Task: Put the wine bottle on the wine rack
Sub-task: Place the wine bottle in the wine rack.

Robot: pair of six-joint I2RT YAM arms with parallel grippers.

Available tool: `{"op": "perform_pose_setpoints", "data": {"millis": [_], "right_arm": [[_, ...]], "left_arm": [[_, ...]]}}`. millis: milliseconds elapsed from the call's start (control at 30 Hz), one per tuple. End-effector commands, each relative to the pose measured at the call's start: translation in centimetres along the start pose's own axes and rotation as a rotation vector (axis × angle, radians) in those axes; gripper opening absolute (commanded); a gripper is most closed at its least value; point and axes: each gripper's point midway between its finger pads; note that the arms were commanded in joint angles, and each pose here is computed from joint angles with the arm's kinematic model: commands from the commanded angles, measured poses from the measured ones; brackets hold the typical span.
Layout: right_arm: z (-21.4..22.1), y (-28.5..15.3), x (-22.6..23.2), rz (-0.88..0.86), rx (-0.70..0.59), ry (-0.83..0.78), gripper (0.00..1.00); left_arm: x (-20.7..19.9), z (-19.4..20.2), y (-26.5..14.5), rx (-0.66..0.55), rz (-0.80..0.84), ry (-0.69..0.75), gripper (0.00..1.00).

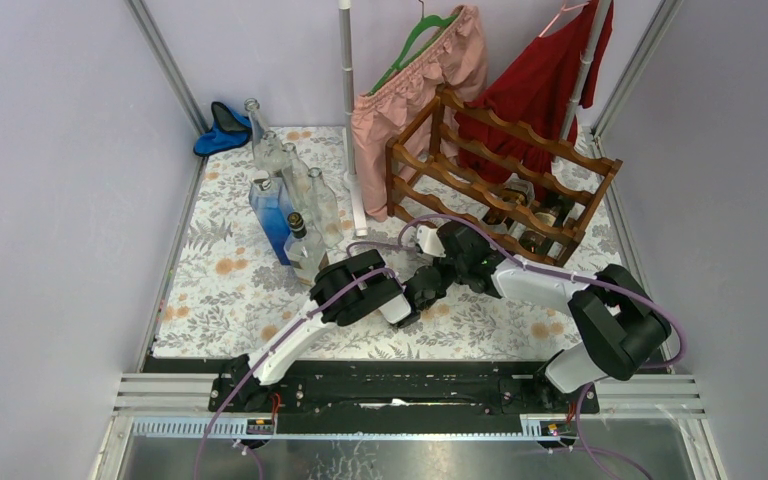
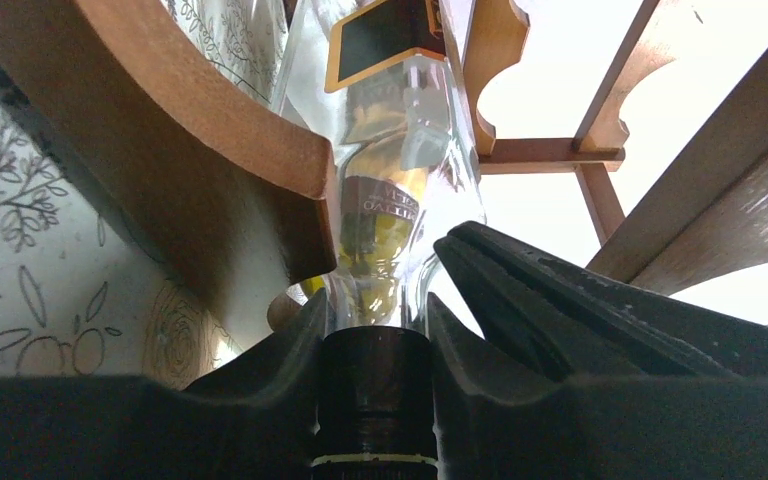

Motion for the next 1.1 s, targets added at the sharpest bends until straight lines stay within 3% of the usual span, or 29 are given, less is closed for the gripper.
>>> {"op": "perform_pose_setpoints", "data": {"millis": [0,133,300,467,733,1067], "right_arm": [[0.8,-0.2,0.4,-0.047,0.036,0.013,0.12],[-0.3,-1.5,0.6,-0.112,-0.028,0.079,0.13],[-4.3,-5.9,0.8,-0.303,-0.232,0.224,0.14],[-6.6,-10.2,-1.1,-0.362,-0.37,0.311,0.14],[-8.4,-16.7,-1.5,-0.489,-0.587,0.352,0.16],[-8.3,-19.2,-1.3,-0.536,-0.687,0.375,0.16]], "left_arm": [[-4.2,0.0,0.0,0.007,0.134,-0.032,0.33],[-4.2,0.0,0.0,0.008,0.135,-0.019,0.32],[-4.2,0.2,0.1,0.011,0.13,0.021,0.34],[-4.4,0.1,0.4,0.004,0.119,0.042,0.32],[-5.2,0.4,1.2,0.011,0.123,0.058,0.2],[-6.2,0.6,2.3,0.015,0.126,0.088,0.2]]}}
Point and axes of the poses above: each gripper's point midway between its finger pads, its own y axis out along the fingers, its own x axis along the line the jaws close on, z = x × y, and after that the axes turned 1 degree about y, right-handed
